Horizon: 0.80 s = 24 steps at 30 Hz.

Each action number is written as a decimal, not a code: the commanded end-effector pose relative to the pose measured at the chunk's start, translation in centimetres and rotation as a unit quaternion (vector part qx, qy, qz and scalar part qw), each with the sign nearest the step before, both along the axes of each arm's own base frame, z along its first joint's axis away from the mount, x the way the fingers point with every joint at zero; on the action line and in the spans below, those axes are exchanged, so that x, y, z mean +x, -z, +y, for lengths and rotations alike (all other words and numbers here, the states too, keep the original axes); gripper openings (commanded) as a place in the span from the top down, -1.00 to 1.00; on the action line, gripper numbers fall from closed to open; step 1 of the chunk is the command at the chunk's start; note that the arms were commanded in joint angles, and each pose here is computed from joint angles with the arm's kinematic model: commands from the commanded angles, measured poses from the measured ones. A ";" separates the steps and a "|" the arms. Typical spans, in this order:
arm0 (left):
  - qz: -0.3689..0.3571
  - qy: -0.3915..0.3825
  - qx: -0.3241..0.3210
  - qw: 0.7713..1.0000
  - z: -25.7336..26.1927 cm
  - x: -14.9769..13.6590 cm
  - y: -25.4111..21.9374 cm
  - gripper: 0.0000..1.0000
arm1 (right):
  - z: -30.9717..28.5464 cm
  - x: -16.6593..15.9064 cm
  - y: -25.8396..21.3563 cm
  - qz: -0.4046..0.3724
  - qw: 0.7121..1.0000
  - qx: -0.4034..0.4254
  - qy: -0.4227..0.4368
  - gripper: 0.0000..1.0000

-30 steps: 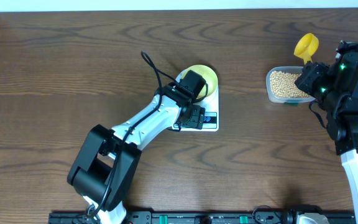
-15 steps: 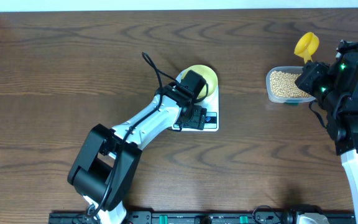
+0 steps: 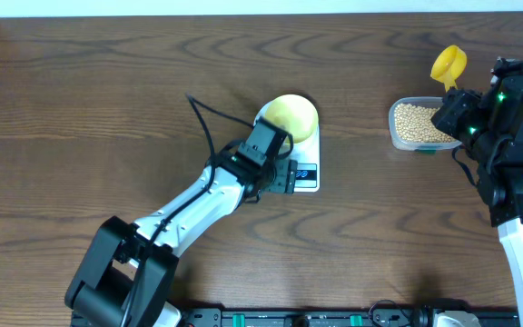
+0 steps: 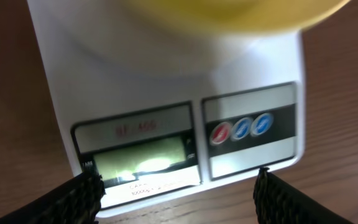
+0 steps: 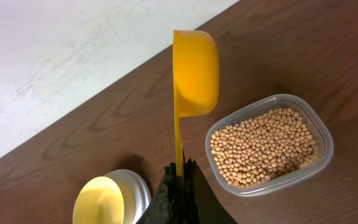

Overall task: Scoop item into bowl and weigh 50g on scale
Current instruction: 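Move the left gripper down to the scale's buttons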

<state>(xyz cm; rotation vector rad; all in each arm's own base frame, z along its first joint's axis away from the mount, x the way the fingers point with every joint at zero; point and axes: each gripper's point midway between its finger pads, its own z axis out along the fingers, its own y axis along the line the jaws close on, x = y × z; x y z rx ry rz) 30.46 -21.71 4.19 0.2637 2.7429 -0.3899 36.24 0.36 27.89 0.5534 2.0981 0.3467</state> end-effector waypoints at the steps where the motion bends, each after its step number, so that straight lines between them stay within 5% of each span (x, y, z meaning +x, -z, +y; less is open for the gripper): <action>1: 0.004 -0.009 0.003 1.000 0.4 -0.5 0.9 -0.58 | -0.4 0.2 -1.2 -0.017 1.000 -0.014 0.003 0.98; 24: -0.061 -0.050 0.031 0.996 0.4 2.4 -0.6 -0.59 | -0.2 0.3 -1.3 -0.019 1.000 -0.010 -0.003 0.98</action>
